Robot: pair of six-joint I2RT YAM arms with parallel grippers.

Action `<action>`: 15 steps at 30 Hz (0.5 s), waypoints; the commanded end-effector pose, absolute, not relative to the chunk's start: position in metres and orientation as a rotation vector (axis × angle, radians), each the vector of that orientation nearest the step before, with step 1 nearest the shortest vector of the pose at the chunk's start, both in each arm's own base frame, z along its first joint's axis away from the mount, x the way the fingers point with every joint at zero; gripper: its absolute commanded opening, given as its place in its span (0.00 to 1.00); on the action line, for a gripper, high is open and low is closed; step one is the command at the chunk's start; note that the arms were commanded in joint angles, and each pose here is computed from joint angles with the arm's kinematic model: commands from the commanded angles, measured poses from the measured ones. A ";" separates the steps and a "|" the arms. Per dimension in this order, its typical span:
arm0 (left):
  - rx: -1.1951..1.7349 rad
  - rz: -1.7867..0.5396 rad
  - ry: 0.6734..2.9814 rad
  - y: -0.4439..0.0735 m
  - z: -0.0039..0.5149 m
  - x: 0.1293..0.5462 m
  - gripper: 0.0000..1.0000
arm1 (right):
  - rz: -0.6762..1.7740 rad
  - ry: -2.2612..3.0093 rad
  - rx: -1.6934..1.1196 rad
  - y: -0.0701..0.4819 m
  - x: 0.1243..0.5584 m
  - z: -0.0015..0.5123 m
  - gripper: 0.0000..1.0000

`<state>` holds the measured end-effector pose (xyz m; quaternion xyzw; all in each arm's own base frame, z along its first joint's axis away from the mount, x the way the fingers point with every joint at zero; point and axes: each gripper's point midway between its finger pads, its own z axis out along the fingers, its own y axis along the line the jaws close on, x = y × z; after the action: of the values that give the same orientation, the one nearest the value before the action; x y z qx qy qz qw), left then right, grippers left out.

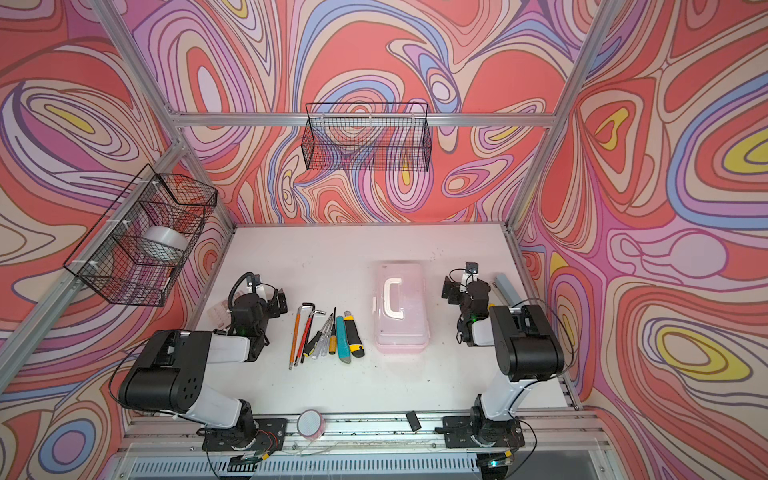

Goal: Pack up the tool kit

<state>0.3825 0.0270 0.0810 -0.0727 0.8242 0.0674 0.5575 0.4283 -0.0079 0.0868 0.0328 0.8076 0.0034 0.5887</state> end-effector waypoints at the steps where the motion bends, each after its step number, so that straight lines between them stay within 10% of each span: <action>1: -0.160 0.155 1.910 0.026 0.091 0.389 1.00 | 0.005 1.864 0.069 -0.008 0.430 0.092 0.98; 15: -0.162 0.154 1.910 0.027 0.091 0.389 1.00 | 0.008 1.865 0.069 -0.008 0.430 0.092 0.98</action>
<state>0.3825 0.0270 0.0810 -0.0729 0.8242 0.0673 0.5575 0.4283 -0.0077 0.0868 0.0327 0.8076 0.0035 0.5887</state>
